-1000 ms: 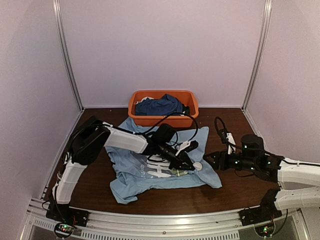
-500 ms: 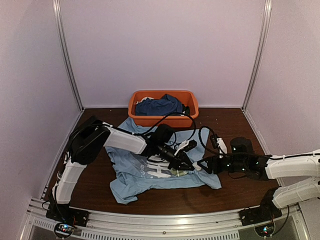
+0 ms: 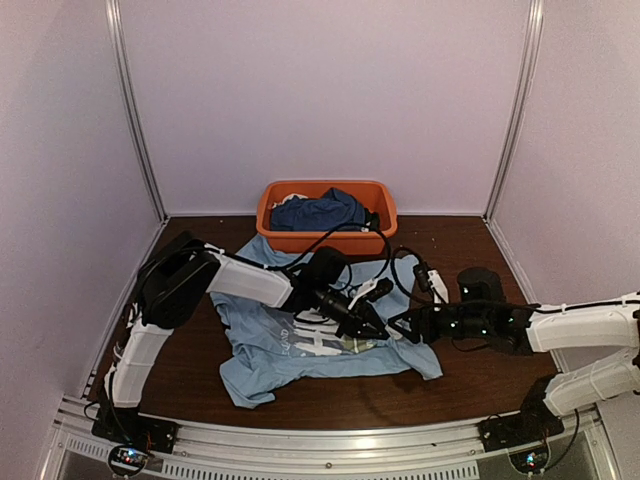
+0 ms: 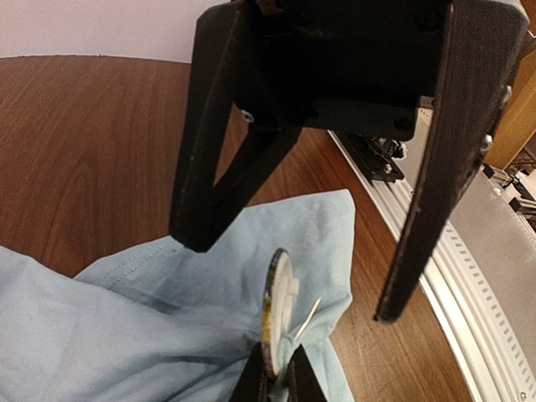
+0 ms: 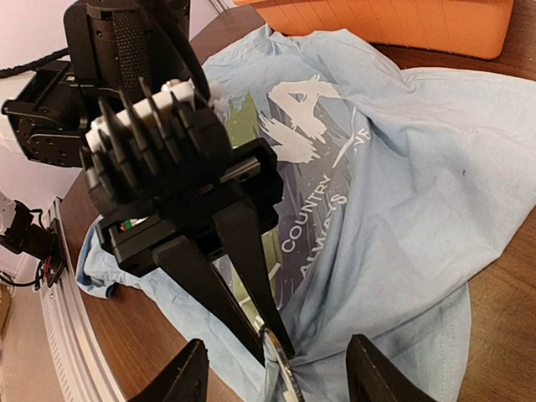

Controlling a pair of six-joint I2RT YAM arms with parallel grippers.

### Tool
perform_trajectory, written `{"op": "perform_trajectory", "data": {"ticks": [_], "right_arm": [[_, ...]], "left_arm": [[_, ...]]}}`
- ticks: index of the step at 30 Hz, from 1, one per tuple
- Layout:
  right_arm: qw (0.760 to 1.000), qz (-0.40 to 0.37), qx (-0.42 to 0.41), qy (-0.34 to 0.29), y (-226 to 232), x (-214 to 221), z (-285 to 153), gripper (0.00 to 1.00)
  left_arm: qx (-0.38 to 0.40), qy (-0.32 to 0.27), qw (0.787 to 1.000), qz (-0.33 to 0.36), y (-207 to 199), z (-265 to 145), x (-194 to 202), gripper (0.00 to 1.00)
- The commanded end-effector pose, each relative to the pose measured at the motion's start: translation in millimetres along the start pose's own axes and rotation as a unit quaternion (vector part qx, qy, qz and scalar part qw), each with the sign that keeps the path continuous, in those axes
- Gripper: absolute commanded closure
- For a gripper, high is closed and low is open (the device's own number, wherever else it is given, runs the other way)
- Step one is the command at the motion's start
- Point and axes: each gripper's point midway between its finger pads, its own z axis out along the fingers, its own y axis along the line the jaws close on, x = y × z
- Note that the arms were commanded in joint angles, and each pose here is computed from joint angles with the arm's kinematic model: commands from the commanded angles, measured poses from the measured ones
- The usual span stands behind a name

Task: Pin the brooch onto the clothing
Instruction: Pin the brooch onto the flattened clothing.

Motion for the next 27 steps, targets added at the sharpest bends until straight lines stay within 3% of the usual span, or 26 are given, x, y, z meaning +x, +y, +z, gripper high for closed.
{"op": "perform_trajectory", "data": {"ticks": [1, 3, 5, 6, 8, 10, 11, 15, 16, 20, 21, 25, 27], "right_arm": [[1.000, -0.010, -0.016, 0.007, 6, -6, 5, 0.93], [1.000, -0.010, -0.016, 0.012, 5, -4, 7, 0.97], [1.000, -0.005, -0.012, 0.016, 3, -3, 8, 0.88], [1.000, -0.003, -0.012, 0.016, 2, -3, 8, 0.76], [1.000, 0.004, -0.009, 0.019, 1, -2, 8, 0.37], [1.000, 0.012, -0.001, 0.015, -2, -1, 5, 0.06], [1.000, 0.013, 0.003, 0.011, -4, -1, 4, 0.01], [1.000, 0.013, -0.004, 0.002, -3, -4, -1, 0.04], [1.000, 0.015, -0.008, 0.006, -2, -3, 0, 0.12], [0.999, 0.021, -0.028, 0.026, 2, 1, 8, 0.65], [0.999, 0.023, -0.030, 0.032, 2, 4, 10, 0.74], [0.998, 0.026, -0.036, 0.035, 3, 6, 13, 0.69], [0.998, 0.025, -0.035, 0.034, 2, 5, 12, 0.73]], "left_arm": [[0.011, -0.021, 0.999, 0.023, -9, -10, -22, 1.00], [0.011, -0.022, 0.999, 0.022, -9, -10, -22, 1.00], [0.012, -0.021, 0.999, 0.021, -10, -10, -21, 1.00], [0.011, -0.022, 0.999, 0.021, -9, -10, -21, 1.00], [0.012, -0.024, 0.999, 0.023, -9, -11, -22, 1.00], [0.013, -0.024, 0.999, 0.021, -10, -11, -22, 1.00], [0.011, -0.024, 0.999, 0.021, -9, -11, -21, 1.00], [0.012, -0.028, 0.999, 0.021, -9, -12, -23, 1.00], [0.013, -0.029, 0.999, 0.021, -9, -13, -23, 1.00], [0.015, -0.033, 0.999, 0.021, -10, -14, -25, 1.00], [0.015, -0.033, 0.999, 0.021, -10, -14, -25, 1.00], [0.015, -0.035, 0.999, 0.021, -11, -15, -25, 1.00], [0.015, -0.036, 0.999, 0.021, -11, -16, -26, 1.00]]}}
